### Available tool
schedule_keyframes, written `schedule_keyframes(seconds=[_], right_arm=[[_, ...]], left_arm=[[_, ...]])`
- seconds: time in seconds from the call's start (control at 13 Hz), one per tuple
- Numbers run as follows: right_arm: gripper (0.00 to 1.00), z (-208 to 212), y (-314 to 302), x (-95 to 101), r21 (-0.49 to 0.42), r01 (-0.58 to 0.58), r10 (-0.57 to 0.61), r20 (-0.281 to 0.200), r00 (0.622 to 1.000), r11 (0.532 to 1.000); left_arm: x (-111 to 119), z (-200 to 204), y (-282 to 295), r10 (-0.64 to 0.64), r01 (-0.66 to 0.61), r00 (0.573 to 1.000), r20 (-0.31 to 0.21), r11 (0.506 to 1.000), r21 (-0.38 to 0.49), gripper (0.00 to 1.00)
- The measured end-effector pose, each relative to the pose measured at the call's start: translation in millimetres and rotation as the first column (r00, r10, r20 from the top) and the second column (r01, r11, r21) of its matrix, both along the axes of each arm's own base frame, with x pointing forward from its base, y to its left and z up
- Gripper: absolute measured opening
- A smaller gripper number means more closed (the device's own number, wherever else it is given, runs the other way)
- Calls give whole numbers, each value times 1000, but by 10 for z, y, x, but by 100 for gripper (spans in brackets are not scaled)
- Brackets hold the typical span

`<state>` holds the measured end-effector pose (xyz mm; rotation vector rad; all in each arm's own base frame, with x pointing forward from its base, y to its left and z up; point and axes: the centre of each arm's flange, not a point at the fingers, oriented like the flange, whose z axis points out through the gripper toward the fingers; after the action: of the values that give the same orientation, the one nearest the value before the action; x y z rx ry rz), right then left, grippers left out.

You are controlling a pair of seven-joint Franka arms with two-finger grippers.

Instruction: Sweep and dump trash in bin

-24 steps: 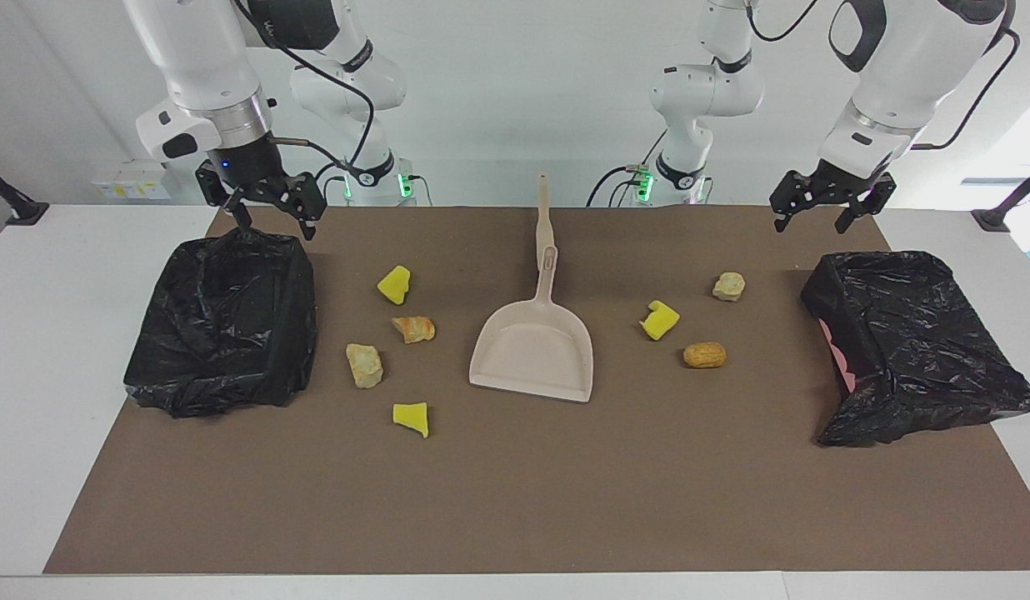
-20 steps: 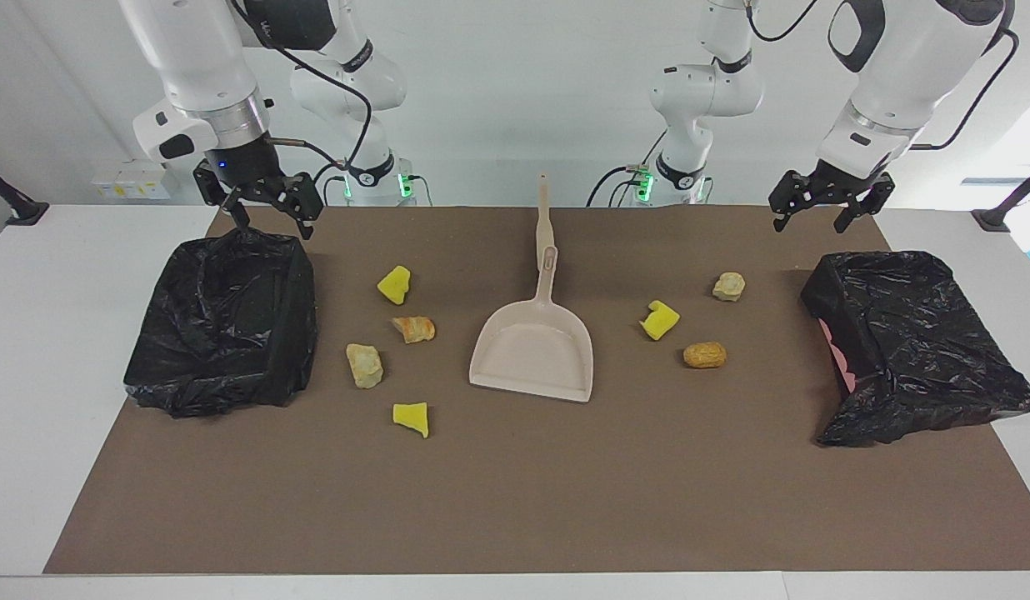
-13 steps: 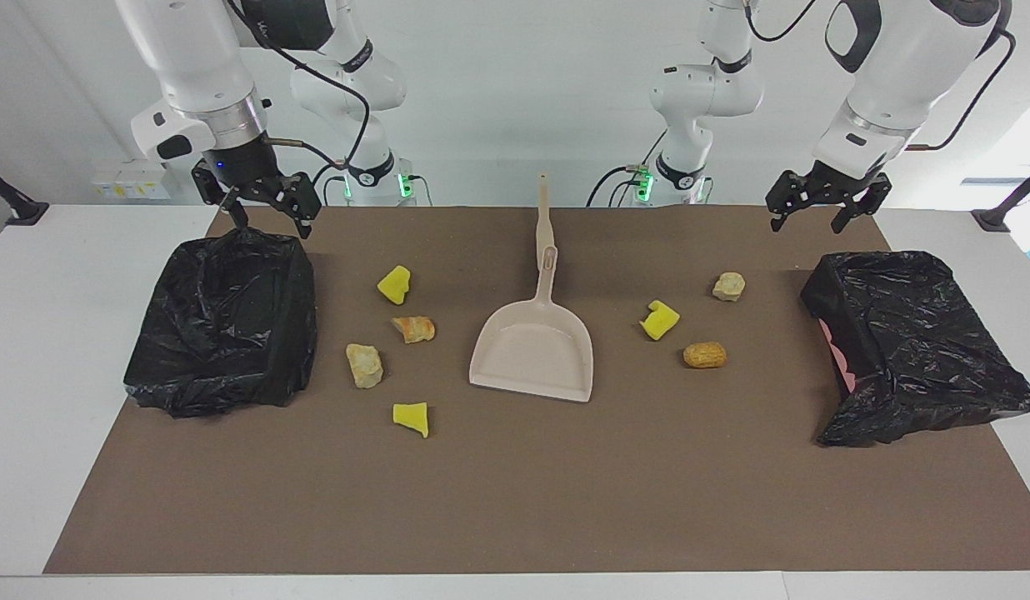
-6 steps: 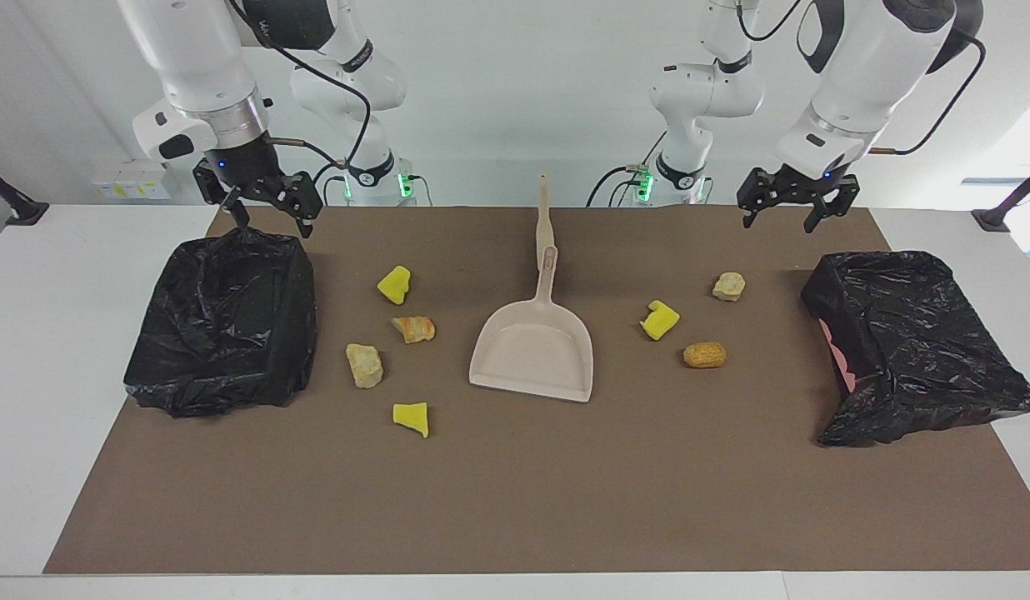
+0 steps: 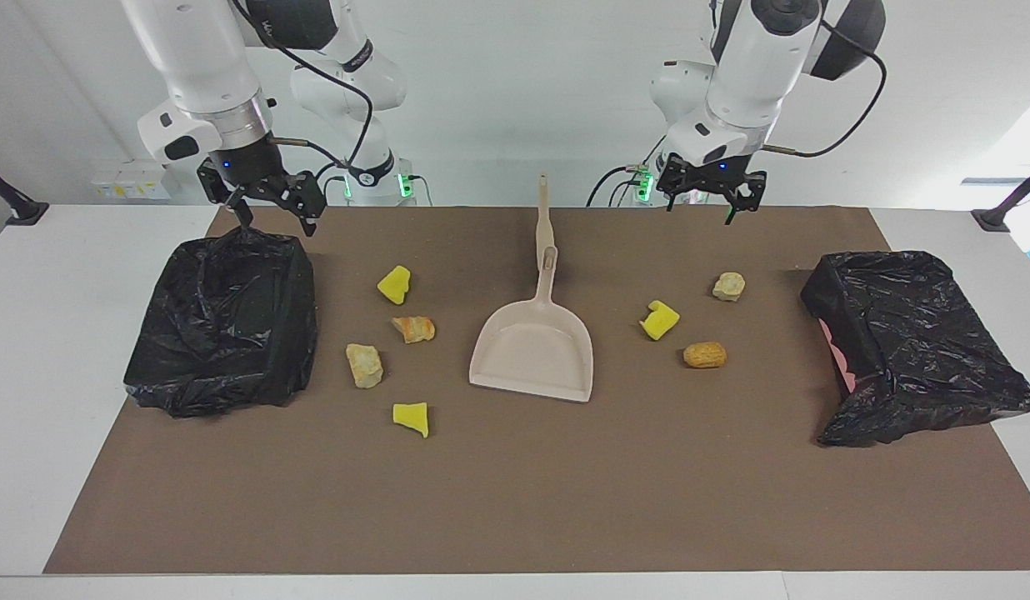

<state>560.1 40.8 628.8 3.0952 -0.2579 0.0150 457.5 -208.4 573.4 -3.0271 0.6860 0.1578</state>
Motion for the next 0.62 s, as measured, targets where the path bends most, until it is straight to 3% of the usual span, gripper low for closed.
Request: schedule_keyframes(seconds=[0.23,0.46,0.62], right_arm=[[100,-111,375,16,15,-3,3,1,1000,1000],[100,-340,1129,30,20,10,-10,1,1000,1000],[100,-612,1513,55,14,45,-45,-27,999,999]], left_arm=[[-311,-161,-348,-21,21,999,-34,1000,-4,100],[-638,-432,-675,-24,25,998,-49,1000,10,100],[-847,-646,-810,-30,30,997,-65,999,11,100]])
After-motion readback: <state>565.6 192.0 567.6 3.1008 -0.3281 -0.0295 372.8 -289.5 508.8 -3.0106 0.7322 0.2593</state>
